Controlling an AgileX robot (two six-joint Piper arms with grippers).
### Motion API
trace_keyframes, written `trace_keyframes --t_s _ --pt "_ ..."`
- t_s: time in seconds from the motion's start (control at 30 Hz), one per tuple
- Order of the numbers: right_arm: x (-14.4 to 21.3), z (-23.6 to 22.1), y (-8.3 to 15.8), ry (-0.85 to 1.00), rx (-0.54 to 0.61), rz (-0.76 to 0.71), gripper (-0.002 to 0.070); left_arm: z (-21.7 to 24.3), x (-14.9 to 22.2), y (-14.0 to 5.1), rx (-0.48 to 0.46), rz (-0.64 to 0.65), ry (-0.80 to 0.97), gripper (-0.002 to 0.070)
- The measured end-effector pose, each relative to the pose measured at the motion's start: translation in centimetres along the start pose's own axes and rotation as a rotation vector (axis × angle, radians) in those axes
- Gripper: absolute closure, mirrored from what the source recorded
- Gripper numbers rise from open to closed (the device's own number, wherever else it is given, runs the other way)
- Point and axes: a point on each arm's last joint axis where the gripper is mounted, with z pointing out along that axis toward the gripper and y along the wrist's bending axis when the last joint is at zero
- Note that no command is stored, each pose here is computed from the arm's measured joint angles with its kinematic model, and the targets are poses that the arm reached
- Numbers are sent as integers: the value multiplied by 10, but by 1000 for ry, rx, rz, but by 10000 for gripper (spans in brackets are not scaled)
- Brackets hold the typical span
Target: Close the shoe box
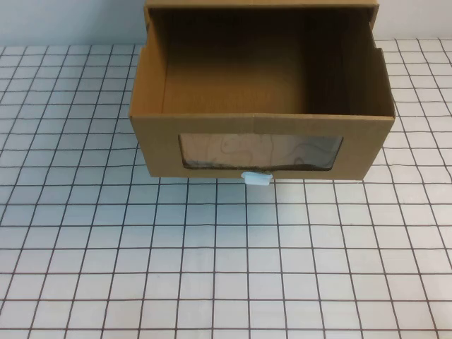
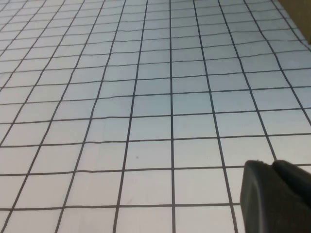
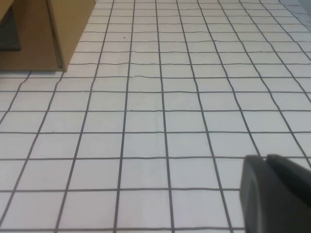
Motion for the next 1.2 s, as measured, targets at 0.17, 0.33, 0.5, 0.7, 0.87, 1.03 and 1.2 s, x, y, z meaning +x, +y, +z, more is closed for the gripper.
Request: trace_keyframes --t_s 0.17,0.33,0.5,0.7,0.87,1.03,1.2 --pt "0 0 0 0 0 0 689 0 0 0 0 0 0 677" --pt "0 0 0 0 0 0 690 0 0 0 0 0 0 677" --pt "0 0 0 0 0 0 690 0 0 0 1 -2 0 677" --pt "0 0 0 0 0 0 690 0 -2 0 -2 -2 -26 678" --pt "0 0 0 0 -1 1 690 0 -7 1 -9 -6 -79 677" --pt "0 0 1 -1 -8 20 690 -1 -10 1 -6 -28 -111 677" --pt "-3 0 5 -30 -54 160 689 -2 -18 -1 36 -278 -199 677"
